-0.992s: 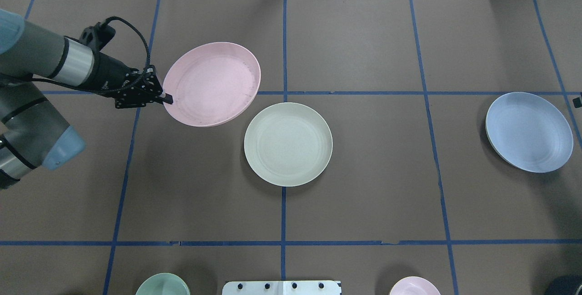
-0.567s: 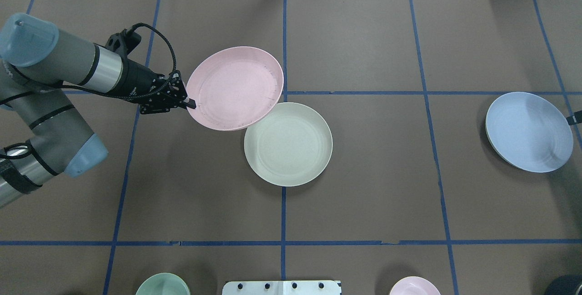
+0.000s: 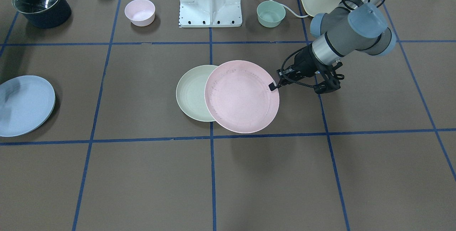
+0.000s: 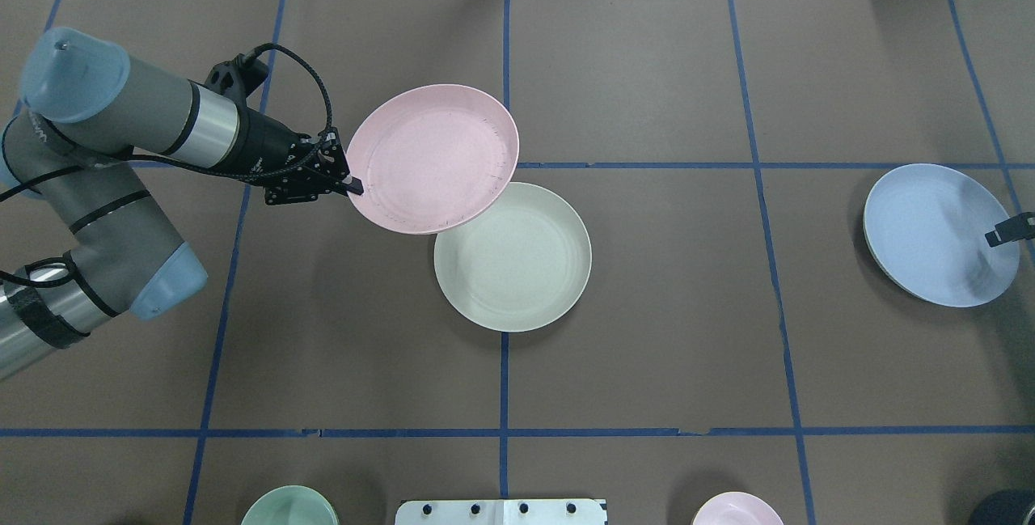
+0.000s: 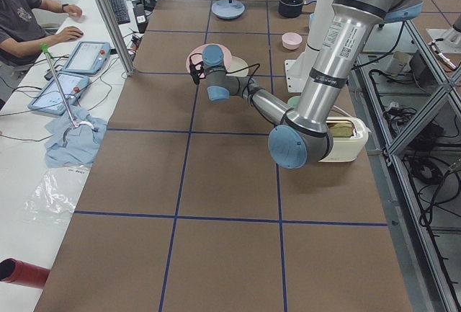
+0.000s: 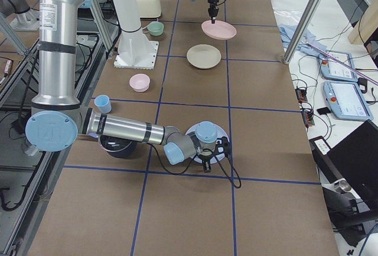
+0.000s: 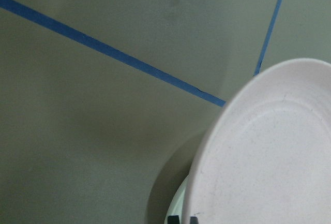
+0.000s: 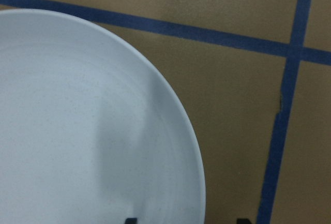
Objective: Stack three plates with pink and blue
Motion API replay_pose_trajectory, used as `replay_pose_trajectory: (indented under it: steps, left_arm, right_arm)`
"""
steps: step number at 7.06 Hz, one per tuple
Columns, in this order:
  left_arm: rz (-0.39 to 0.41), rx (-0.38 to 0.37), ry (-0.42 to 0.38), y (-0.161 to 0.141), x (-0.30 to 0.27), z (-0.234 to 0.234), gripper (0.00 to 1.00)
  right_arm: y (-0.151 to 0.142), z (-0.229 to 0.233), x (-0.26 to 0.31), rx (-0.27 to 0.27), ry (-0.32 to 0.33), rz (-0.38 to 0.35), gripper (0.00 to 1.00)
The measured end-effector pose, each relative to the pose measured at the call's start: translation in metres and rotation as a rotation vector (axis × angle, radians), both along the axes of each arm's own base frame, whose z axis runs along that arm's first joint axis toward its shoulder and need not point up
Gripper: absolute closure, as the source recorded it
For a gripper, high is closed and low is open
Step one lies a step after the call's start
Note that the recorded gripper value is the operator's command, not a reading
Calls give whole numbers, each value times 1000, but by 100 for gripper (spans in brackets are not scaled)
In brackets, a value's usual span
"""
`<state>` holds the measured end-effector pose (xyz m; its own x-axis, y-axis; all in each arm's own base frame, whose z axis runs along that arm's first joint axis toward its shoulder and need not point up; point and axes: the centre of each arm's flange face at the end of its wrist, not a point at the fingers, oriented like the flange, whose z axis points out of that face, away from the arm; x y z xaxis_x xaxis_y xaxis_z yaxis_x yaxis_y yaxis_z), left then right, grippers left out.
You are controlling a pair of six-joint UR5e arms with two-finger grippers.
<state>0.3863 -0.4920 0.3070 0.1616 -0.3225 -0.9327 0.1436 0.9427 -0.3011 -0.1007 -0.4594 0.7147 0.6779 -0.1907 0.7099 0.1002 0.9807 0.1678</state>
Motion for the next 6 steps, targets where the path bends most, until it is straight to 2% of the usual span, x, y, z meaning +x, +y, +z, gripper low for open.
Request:
replay_pose_trajectory:
  steps: [3,6]
  left_arm:
    - [2,-3,-5,2,2,3,100]
    - [-10,13,-33,32,48,6,100]
  right_arm:
    - [1,-9,1,-4,-46,-8,100]
    - [-5,-36,40,-65,-230,43,100]
